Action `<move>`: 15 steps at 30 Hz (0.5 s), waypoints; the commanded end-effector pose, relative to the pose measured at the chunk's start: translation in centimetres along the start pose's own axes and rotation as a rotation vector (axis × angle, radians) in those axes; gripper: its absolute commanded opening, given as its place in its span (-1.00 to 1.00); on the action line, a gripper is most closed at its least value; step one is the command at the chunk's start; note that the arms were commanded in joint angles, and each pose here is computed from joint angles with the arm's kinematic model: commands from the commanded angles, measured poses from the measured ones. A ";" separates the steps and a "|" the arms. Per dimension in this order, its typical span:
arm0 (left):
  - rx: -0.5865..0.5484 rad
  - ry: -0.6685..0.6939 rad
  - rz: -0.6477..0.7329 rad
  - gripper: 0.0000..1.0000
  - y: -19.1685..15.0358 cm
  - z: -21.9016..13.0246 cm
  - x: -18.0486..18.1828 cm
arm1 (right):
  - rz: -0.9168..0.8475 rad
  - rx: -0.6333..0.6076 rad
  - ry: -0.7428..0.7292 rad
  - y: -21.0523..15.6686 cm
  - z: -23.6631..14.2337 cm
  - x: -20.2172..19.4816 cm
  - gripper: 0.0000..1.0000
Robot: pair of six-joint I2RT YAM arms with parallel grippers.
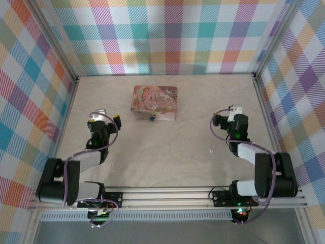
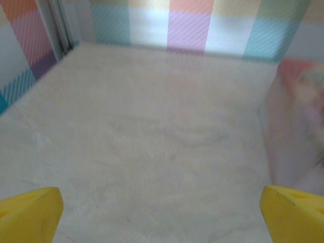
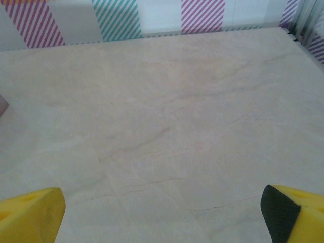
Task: Unlock a padlock with a key
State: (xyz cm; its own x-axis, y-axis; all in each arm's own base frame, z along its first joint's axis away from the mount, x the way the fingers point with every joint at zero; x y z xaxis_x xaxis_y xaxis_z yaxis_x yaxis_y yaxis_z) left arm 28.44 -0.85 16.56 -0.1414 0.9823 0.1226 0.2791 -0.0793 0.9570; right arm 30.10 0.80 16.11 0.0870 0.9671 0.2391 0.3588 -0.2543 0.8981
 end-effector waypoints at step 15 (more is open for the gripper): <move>0.094 -0.273 -0.549 1.00 4.9 -6.0 -1.9 | 0.251 0.529 -0.026 3.6 -7.2 5.7 0.98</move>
State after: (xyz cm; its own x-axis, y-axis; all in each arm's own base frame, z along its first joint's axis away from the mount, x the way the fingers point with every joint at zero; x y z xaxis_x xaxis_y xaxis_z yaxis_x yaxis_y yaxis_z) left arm 25.07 -2.76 22.33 -0.0878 0.9318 -0.3523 0.2334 0.3630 0.9021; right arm 27.73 5.32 24.46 0.1354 0.9087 0.3949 0.6386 -0.3848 0.6664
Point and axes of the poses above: each hand's point on the last joint's axis, 136 mm out from that joint toward the fingers, its own z axis out along the fingers, its own x axis along the line the jaws close on, y = z × x, the point moved 9 cm from there along -z, back along the fingers, and after that the axes turned 11 degrees about z, right-handed, at the moved point
